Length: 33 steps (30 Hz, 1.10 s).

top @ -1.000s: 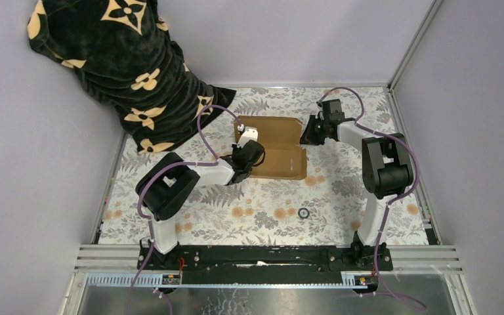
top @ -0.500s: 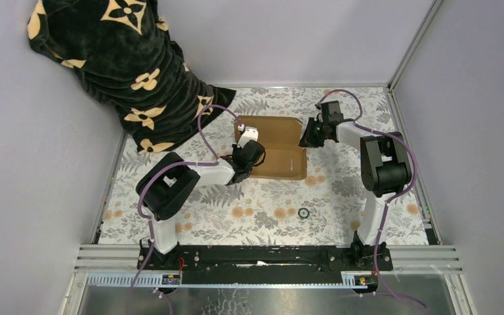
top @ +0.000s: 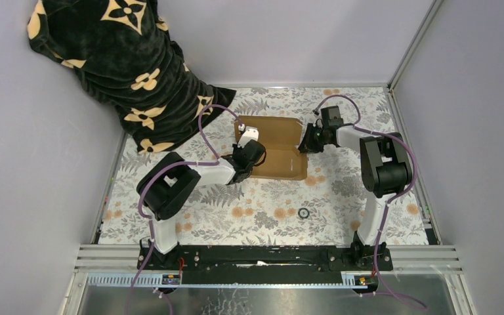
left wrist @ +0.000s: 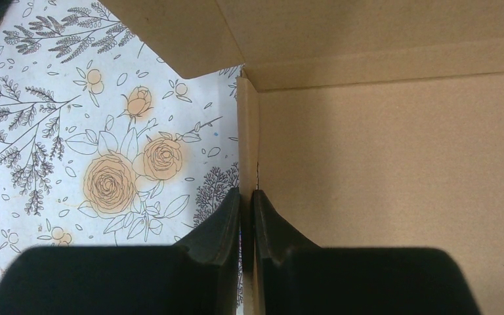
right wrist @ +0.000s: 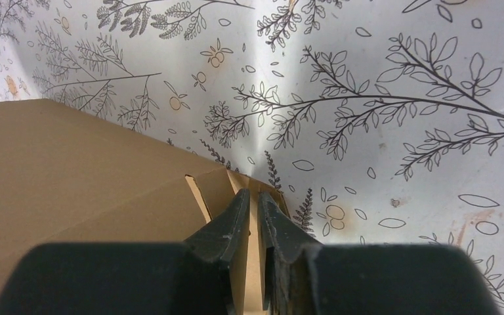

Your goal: Fold the paper box

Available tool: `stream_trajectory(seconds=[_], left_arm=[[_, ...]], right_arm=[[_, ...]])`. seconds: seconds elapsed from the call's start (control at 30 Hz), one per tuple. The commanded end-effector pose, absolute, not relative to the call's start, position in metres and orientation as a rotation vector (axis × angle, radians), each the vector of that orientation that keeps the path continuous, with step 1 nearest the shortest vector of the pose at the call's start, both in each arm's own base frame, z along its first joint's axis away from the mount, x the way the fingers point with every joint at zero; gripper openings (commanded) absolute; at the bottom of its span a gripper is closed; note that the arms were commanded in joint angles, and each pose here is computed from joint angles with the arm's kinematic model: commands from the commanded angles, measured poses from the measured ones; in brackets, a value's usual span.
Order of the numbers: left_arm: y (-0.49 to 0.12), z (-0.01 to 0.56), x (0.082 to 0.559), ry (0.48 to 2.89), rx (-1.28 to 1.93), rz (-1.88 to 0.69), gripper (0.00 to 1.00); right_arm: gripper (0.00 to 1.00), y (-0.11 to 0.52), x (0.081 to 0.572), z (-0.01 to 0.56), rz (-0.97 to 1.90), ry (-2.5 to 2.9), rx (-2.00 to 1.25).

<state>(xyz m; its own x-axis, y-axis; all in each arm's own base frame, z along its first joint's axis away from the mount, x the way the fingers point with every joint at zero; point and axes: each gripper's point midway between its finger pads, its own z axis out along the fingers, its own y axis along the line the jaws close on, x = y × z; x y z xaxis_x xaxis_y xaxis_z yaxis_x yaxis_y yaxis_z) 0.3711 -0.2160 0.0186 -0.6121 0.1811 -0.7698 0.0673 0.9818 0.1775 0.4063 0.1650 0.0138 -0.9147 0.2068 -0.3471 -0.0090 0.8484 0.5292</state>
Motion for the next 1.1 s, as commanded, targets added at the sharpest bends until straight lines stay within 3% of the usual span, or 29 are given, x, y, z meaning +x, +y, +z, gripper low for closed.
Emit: stream_trajectory(seconds=[0.0,1.07], left_arm=[[-0.21,-0.006,0.353,2.316,0.227,0.223,0.15],[-0.221,-0.008,0.345,2.311,0.269,0.223,0.14]], right_arm=[[0.17,0.171,0.406,0.036,0.804,2.567,0.069],[0.17,0.198,0.403,0.037,1.086,2.4,0.261]])
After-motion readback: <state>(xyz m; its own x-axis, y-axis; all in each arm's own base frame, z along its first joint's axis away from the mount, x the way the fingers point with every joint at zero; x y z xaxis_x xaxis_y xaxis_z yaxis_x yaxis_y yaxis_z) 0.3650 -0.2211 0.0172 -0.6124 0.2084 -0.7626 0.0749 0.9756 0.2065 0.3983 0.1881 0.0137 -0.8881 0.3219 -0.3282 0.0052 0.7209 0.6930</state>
